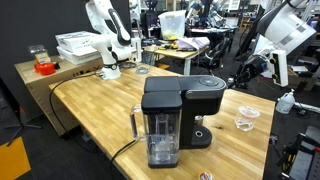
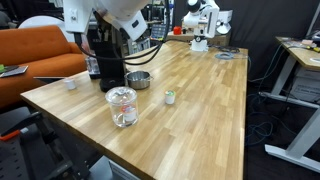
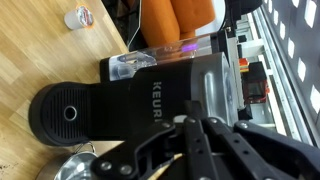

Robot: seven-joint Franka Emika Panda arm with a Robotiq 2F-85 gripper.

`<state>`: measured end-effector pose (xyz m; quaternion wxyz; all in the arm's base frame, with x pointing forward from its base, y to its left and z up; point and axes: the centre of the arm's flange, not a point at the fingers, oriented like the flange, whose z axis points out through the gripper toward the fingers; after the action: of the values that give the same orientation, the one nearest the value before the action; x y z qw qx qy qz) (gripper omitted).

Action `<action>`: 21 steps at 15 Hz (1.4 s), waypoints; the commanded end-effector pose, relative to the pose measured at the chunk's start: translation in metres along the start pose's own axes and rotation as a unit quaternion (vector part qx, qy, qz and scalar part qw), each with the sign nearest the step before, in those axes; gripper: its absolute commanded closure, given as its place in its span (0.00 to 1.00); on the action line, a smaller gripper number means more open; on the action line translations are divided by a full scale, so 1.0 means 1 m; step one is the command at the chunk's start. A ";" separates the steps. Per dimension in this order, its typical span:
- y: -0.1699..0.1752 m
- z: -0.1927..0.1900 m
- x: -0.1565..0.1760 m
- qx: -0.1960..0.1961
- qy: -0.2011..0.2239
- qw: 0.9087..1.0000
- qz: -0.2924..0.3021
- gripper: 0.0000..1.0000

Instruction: Lift up the lid of the coffee machine

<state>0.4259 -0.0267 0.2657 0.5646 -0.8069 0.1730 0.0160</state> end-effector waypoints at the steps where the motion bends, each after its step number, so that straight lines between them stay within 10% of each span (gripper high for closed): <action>1: -0.001 0.003 0.008 0.003 -0.010 1.000 -0.005 1.00; 21: -0.036 0.011 0.011 -0.025 -0.021 0.998 -0.046 1.00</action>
<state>0.4423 -0.0165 0.2764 0.5539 -0.8208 0.1384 0.0168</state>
